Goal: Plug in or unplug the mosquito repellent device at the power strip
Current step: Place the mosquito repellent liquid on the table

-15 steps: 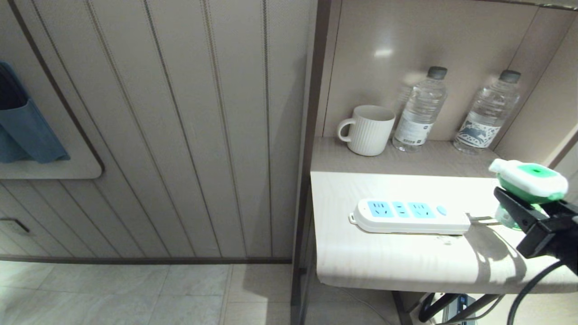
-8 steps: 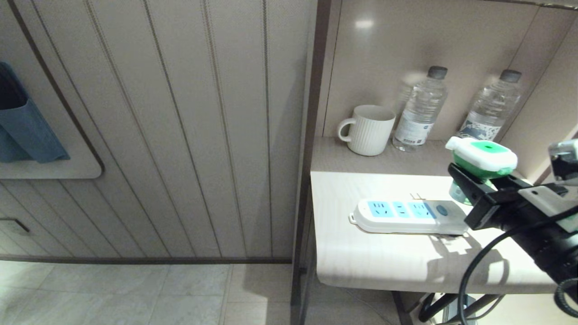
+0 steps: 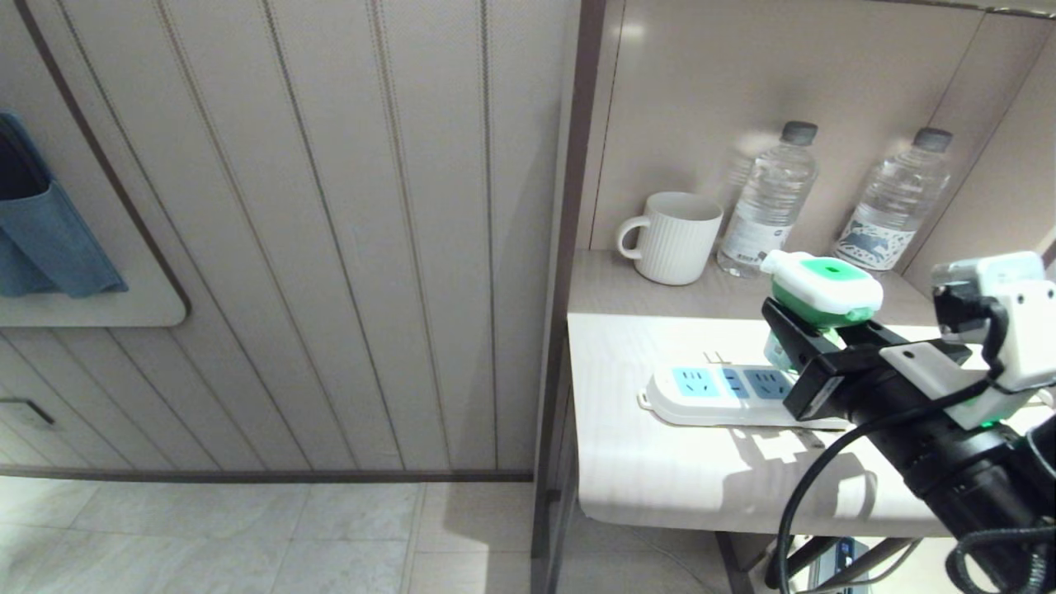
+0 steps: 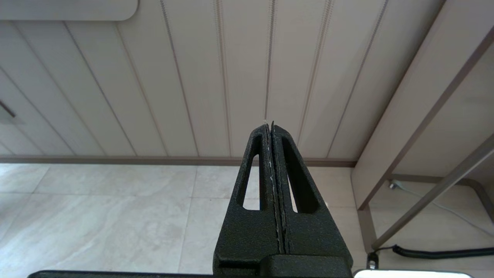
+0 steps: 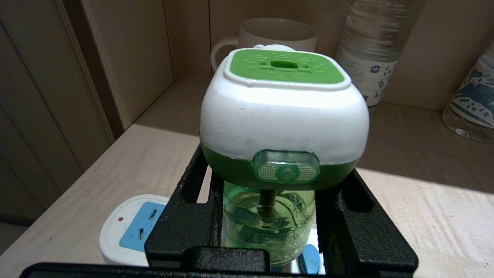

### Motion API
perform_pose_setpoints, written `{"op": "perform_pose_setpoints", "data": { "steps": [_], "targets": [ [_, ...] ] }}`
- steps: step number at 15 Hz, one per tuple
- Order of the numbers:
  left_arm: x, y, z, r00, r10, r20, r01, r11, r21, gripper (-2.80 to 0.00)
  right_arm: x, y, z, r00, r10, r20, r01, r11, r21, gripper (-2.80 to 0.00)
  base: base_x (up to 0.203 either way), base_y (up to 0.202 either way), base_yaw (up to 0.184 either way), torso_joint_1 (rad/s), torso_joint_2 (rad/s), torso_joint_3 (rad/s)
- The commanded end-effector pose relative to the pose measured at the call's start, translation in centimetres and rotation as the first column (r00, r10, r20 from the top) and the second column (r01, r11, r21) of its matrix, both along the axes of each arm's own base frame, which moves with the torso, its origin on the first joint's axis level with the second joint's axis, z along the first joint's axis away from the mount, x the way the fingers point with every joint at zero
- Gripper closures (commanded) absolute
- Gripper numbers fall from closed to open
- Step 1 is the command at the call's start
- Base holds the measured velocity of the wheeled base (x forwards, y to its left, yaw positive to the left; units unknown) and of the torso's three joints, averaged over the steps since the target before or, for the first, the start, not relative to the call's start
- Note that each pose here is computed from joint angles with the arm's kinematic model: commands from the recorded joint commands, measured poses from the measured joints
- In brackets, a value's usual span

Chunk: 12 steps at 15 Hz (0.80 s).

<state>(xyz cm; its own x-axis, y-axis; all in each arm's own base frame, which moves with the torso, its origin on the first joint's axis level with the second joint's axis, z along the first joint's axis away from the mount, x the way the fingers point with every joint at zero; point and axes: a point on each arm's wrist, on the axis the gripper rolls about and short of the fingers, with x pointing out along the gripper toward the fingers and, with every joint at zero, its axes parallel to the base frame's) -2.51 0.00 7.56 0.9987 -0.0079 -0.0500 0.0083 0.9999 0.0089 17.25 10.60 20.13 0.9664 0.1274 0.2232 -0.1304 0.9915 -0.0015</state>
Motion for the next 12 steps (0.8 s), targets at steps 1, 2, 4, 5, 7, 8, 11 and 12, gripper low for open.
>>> {"op": "perform_pose_setpoints", "data": {
  "steps": [1, 2, 4, 5, 7, 8, 11, 12],
  "targets": [
    [0.0, 0.0, 0.0, 1.0, 0.0, -0.001, 0.0, 1.0, 0.0, 0.0, 0.5, 0.4, -0.4, 1.0, -0.001, -0.013, 0.001, 1.0, -0.009, 0.0, 0.0, 0.0, 0.0, 0.0, 0.0, 0.0],
    [0.0, 0.0, 0.0, 1.0, 0.0, -0.001, 0.0, 1.0, 0.0, 0.0, 0.8, 0.6, -0.9, 1.0, -0.001, -0.029, 0.001, 1.0, -0.02, 0.0, 0.0, 0.0, 0.0, 0.0, 0.0, 0.0],
    [0.0, 0.0, 0.0, 1.0, 0.0, -0.002, 0.0, 1.0, 0.0, 0.0, 1.3, 1.0, -1.5, 0.999, 0.0, -0.052, -0.002, 0.999, -0.033, 0.0, 0.0, 0.0, 0.0, 0.0, 0.0, 0.0],
    [0.0, 0.0, 0.0, 1.0, 0.0, -0.002, 0.0, 1.0, 0.0, 0.0, 1.3, 1.2, -1.7, 0.998, 0.008, -0.062, -0.01, 0.999, -0.038, 0.0, 0.0, 0.0, 0.0, 0.0, 0.0, 0.0],
    [0.0, 0.0, 0.0, 1.0, 0.0, -0.001, 0.0, 1.0, 0.0, 0.0, 1.6, 1.5, -1.9, 0.998, 0.005, -0.07, -0.008, 0.999, -0.047, 0.0, 0.0, 0.0, 0.0, 0.0, 0.0, 0.0],
    [0.0, 0.0, 0.0, 1.0, 0.0, -0.002, 0.0, 1.0, 0.0, 0.0, 1.6, 1.5, -2.0, 0.997, -0.002, -0.077, -0.002, 0.999, -0.051, 0.0, 0.0, 0.0, 0.0, 0.0, 0.0, 0.0],
    [0.0, 0.0, 0.0, 1.0, 0.0, -0.002, 0.0, 1.0, 0.0, 0.0, 1.4, 1.3, -2.0, 0.997, -0.012, -0.079, 0.008, 0.999, -0.053, 0.0, 0.0, 0.0, 0.0, 0.0, 0.0, 0.0],
    [0.0, 0.0, 0.0, 1.0, 0.0, -0.002, 0.0, 1.0, 0.0, 0.0, 1.4, 1.3, -2.0, 0.997, -0.015, -0.078, 0.011, 0.998, -0.057, 0.0, 0.0, 0.0, 0.0, 0.0, 0.0, 0.0]
  ]
}}
